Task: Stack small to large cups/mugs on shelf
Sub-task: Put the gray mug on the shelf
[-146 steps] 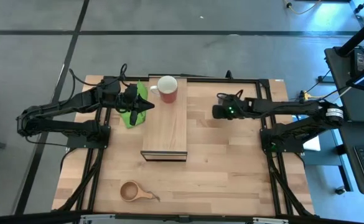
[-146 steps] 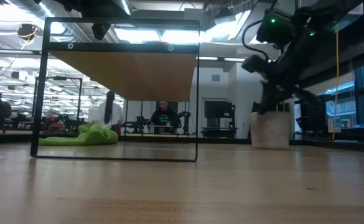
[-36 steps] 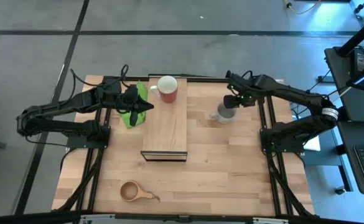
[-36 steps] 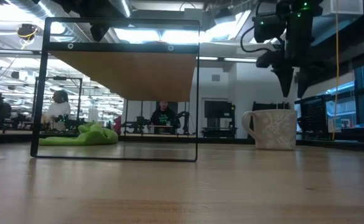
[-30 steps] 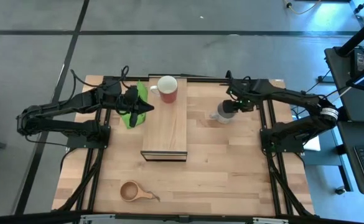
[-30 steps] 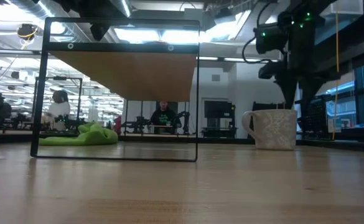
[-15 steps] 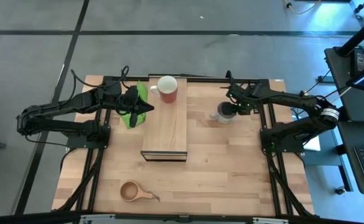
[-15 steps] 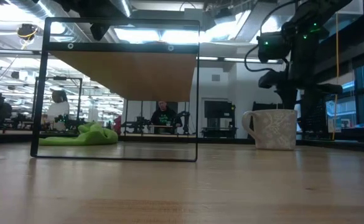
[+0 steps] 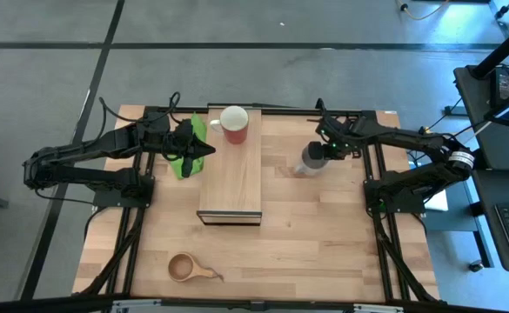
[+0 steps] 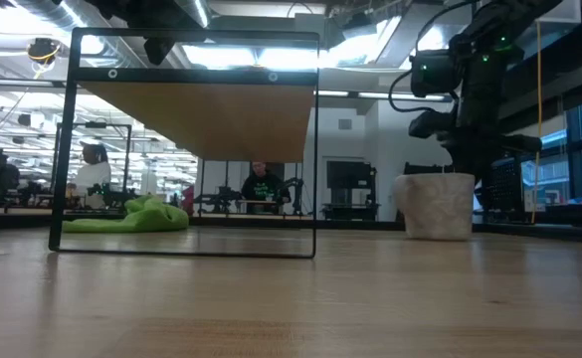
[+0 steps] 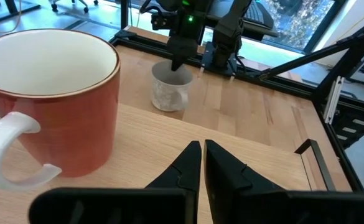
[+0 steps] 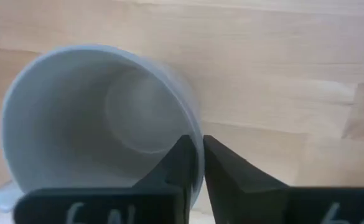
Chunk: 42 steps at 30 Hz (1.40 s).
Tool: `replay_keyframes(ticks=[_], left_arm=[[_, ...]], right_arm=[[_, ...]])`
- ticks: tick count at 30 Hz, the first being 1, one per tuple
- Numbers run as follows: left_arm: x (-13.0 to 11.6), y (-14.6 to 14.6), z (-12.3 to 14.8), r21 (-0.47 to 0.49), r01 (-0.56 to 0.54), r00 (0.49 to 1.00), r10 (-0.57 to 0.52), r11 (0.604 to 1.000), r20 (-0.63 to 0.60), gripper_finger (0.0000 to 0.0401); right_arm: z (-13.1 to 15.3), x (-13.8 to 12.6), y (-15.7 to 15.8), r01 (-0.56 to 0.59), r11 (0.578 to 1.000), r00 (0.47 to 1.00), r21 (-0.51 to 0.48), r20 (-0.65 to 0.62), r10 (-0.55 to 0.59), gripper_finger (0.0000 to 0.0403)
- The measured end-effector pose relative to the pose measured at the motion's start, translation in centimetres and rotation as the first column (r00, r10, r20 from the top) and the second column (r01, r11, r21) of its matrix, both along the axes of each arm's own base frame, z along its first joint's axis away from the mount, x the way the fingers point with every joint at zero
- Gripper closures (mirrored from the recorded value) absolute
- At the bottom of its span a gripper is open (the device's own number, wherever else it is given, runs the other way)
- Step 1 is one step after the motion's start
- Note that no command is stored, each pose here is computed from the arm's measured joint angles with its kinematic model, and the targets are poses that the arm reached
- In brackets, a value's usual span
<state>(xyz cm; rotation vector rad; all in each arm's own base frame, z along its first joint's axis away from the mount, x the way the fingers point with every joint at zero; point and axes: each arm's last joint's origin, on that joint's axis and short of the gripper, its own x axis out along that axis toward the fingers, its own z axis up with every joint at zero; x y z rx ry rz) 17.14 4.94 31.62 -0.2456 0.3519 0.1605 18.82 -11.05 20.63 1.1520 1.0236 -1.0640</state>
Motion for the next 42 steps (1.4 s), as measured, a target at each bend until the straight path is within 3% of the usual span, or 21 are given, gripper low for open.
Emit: replay_keyframes(ticks=[9, 15, 25, 37, 42], left_arm=[[-1.1, -0.3, 0.6, -0.012, -0.01, 0.999, 0.01, 1.0, 0.032, 0.0387], [-3.6, -0.8, 1.0, 0.0, -0.111, 0.993, 0.111, 0.994, 0.026, 0.0387], [-6.7, -1.6, 1.3, 0.024, -0.176, 0.984, 0.175, 0.984, 0.033, 0.0387], [-8.1, -2.0, 0.7, 0.017, -0.188, 0.981, 0.189, 0.982, -0.031, 0.0387], [-8.4, -2.0, 0.2, -0.002, -0.233, 0.97, 0.232, 0.973, -0.079, 0.0387]], right_arm=[[4.4, 1.9, 0.3, -0.054, 0.998, 0.994, -0.032, 0.091, 0.056, 0.0385], [8.8, 3.0, 2.0, -0.07, 0.995, 0.991, -0.067, 0.114, 0.077, 0.0386], [14.8, 4.9, 5.5, 0.018, 0.991, 0.964, -0.136, 0.264, 0.019, 0.0386], [17.9, 14.9, 7.7, -0.082, 0.975, 0.928, -0.205, 0.34, 0.149, 0.0386], [19.0, 17.8, 9.4, -0.088, 0.977, 0.91, -0.194, 0.383, 0.158, 0.0378]])
